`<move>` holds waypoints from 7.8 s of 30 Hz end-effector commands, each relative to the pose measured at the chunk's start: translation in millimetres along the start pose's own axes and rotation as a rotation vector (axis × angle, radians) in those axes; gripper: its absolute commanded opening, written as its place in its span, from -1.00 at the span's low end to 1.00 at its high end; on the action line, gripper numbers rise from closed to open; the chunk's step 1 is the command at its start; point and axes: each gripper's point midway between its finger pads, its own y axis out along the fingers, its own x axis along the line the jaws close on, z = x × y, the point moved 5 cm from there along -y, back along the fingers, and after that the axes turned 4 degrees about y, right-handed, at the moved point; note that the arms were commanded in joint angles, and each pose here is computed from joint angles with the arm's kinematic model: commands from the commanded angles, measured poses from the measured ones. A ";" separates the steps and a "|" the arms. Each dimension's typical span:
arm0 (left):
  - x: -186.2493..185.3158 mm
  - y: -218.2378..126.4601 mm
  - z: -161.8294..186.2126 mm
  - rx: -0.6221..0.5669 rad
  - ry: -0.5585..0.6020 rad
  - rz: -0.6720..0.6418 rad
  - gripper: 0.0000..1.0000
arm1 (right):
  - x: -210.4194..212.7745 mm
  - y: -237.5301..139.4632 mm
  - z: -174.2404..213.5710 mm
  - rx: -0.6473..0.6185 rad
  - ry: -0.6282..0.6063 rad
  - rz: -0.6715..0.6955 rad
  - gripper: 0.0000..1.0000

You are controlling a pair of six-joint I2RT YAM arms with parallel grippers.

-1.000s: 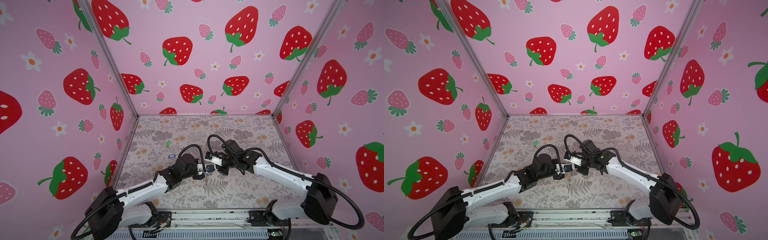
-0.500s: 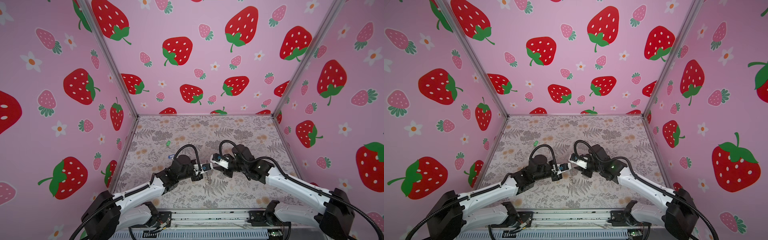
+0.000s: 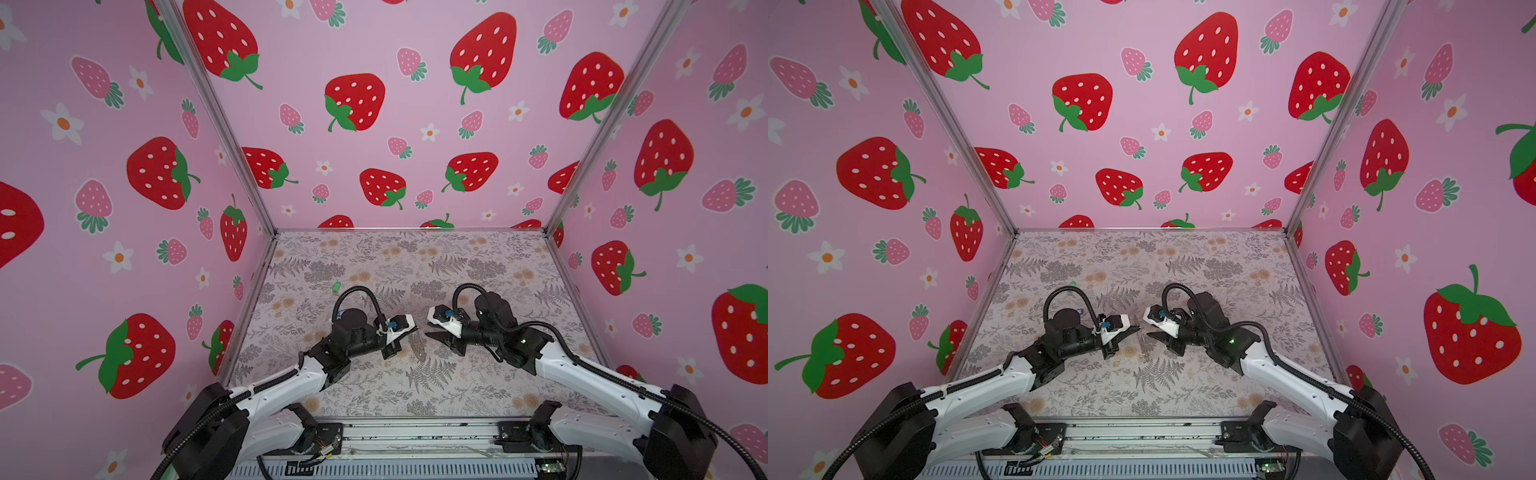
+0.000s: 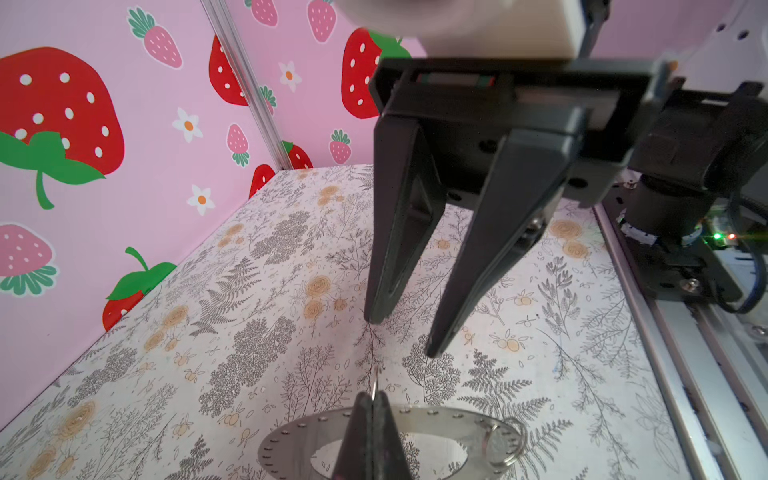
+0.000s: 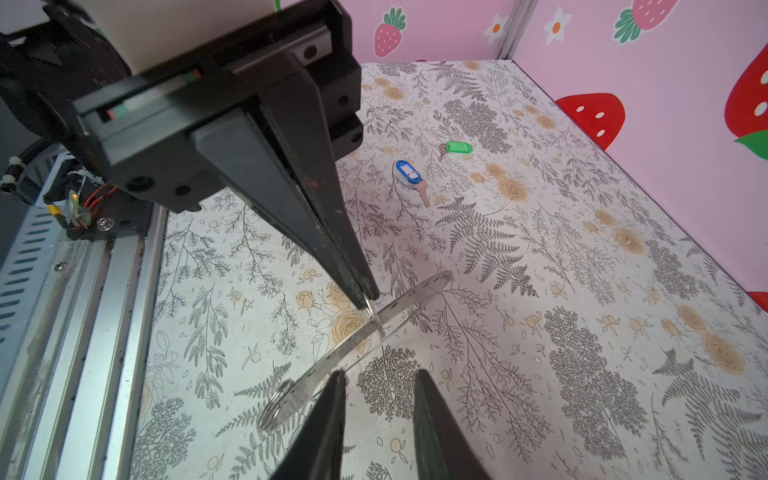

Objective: Put the keys on the keyring

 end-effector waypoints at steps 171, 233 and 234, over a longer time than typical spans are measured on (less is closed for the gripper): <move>-3.9 45.4 -41.4 0.310 0.394 0.097 -0.69 | -15.7 -4.8 -15.0 0.314 0.116 -0.087 -1.00; 23.3 16.1 -63.1 -0.228 -0.054 0.095 -1.00 | -10.3 -57.3 -25.0 -0.198 0.018 0.100 -0.45; 23.1 16.2 -62.7 -0.229 -0.053 0.097 -1.00 | -12.3 -58.8 -25.6 -0.196 0.014 0.117 -0.45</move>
